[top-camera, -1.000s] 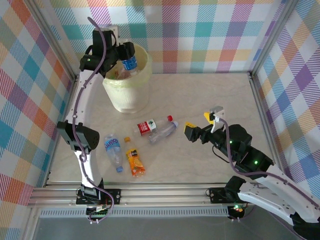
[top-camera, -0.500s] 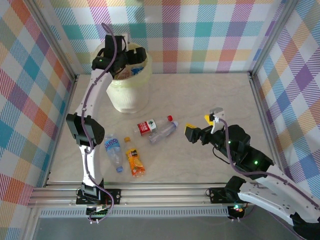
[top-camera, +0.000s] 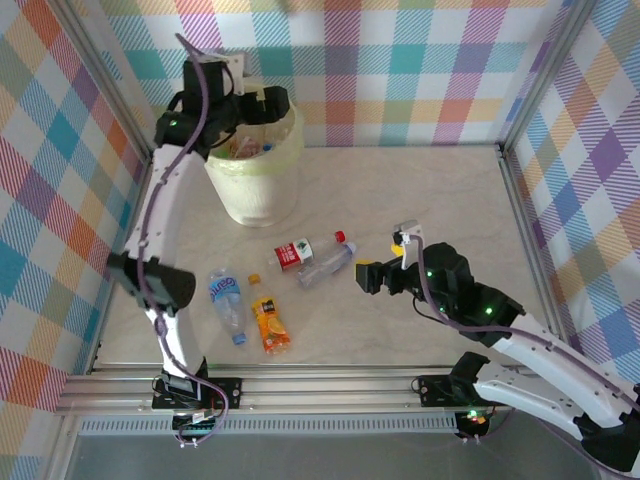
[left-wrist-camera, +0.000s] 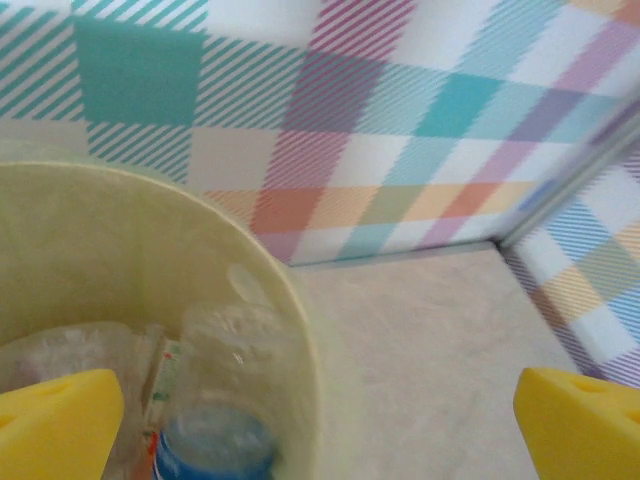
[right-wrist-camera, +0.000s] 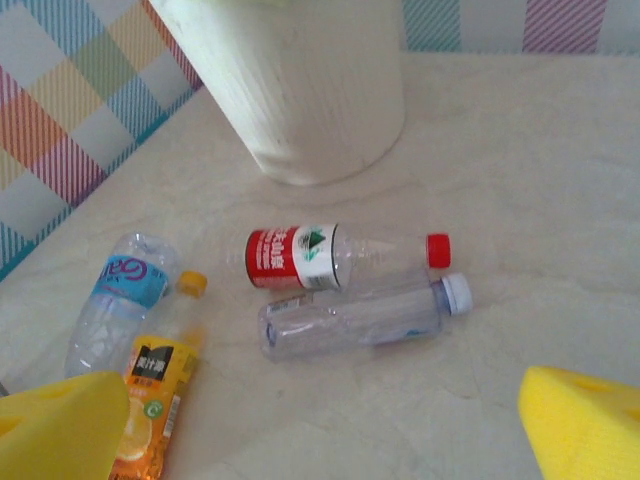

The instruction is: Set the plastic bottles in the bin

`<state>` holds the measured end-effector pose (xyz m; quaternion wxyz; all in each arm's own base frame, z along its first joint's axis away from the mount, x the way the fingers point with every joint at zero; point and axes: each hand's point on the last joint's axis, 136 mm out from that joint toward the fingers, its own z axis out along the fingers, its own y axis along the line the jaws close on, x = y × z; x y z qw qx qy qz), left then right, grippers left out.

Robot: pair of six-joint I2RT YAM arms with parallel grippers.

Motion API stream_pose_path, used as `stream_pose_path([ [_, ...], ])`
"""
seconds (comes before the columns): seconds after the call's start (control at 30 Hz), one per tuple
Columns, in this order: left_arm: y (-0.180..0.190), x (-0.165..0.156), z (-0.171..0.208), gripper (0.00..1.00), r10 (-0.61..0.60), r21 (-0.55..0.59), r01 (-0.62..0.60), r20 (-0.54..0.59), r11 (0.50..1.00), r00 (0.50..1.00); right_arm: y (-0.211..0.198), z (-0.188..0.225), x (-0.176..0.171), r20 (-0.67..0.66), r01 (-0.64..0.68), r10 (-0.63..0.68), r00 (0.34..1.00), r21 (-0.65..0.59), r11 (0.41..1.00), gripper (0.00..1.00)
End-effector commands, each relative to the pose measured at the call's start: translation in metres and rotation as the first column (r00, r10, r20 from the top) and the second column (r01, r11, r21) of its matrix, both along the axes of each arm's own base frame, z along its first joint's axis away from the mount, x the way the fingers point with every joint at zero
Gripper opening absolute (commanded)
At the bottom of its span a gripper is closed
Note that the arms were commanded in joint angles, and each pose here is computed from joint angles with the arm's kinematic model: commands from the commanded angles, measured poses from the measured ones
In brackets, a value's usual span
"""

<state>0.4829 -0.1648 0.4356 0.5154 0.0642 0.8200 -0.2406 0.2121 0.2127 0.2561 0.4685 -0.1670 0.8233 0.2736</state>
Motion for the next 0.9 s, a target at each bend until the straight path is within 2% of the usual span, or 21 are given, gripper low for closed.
stream_pose_path([
  [0.0, -0.01, -0.057, 0.013, 1.0, -0.129, -0.05, 0.129, 0.014, 0.99, 0.992, 0.002, -0.005, -0.003, -0.076, 0.017, -0.015, 0.997, 0.032, 0.999, 1.0],
  [0.13, -0.017, -0.106, -0.01, 1.0, -0.217, -0.125, 0.212, -0.028, 0.969, 0.976, -0.005, -0.018, 0.005, -0.186, 0.137, -0.128, 0.974, 0.037, 0.99, 1.0],
  [0.37, -0.04, -0.186, -0.071, 1.0, -0.374, -0.219, 0.34, -0.14, 0.915, 0.917, -0.015, -0.041, 0.024, -0.363, 0.398, -0.349, 0.864, 0.067, 0.915, 1.0],
  [0.5, -0.049, -0.224, -0.112, 1.0, -0.443, -0.254, 0.388, -0.215, 0.886, 0.87, -0.009, -0.053, 0.033, -0.419, 0.452, -0.375, 0.826, 0.096, 0.887, 1.0],
  [0.63, -0.051, -0.257, -0.136, 1.0, -0.479, -0.277, 0.414, -0.238, 0.867, 0.845, -0.004, -0.073, 0.041, -0.484, 0.504, -0.418, 0.769, 0.056, 0.862, 1.0],
  [0.7, -0.05, -0.268, -0.145, 1.0, -0.489, -0.29, 0.418, -0.243, 0.861, 0.838, 0.001, -0.081, 0.047, -0.509, 0.52, -0.425, 0.748, 0.052, 0.853, 0.96],
  [0.87, -0.047, -0.29, -0.162, 1.0, -0.512, -0.325, 0.428, -0.245, 0.844, 0.824, 0.017, -0.102, 0.063, -0.584, 0.577, -0.43, 0.688, 0.083, 0.812, 0.8],
])
